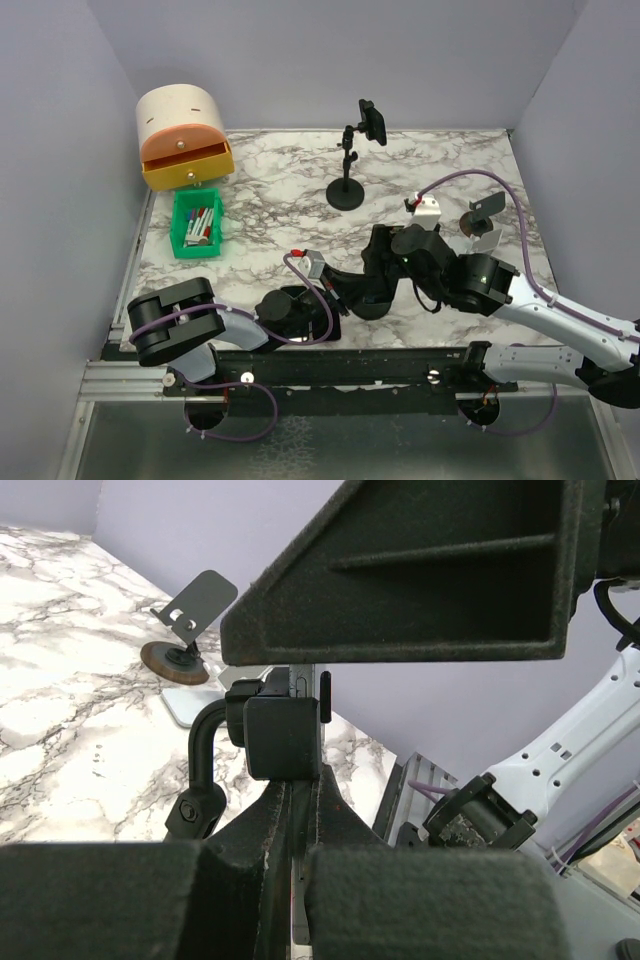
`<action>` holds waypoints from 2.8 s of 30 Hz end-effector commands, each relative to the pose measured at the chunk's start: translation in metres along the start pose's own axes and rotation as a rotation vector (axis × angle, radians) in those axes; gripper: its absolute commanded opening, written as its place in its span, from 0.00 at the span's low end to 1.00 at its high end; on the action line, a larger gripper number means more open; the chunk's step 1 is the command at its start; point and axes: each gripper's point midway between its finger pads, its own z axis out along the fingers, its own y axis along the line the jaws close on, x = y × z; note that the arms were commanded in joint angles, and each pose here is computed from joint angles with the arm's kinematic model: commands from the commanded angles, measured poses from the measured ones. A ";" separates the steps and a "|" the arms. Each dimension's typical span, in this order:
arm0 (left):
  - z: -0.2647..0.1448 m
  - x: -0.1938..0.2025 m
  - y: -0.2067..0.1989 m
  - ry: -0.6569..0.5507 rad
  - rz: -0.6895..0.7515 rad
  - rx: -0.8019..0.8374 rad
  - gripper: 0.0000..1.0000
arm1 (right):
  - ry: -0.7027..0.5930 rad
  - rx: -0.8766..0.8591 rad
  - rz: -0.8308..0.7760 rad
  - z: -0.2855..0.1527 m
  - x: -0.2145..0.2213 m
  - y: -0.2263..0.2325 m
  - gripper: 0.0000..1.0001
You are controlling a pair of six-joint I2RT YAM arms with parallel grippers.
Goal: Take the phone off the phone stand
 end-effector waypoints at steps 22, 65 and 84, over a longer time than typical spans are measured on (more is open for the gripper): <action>-0.006 -0.042 -0.008 -0.175 -0.006 0.027 0.00 | 0.021 -0.050 -0.023 0.006 0.014 0.008 0.83; -0.021 -0.024 -0.017 0.117 -0.090 0.212 0.99 | -0.065 -0.107 -0.006 -0.002 -0.004 0.011 0.00; -0.011 -0.030 -0.006 0.109 -0.067 0.138 0.94 | -0.060 -0.131 -0.003 -0.002 -0.007 0.020 0.00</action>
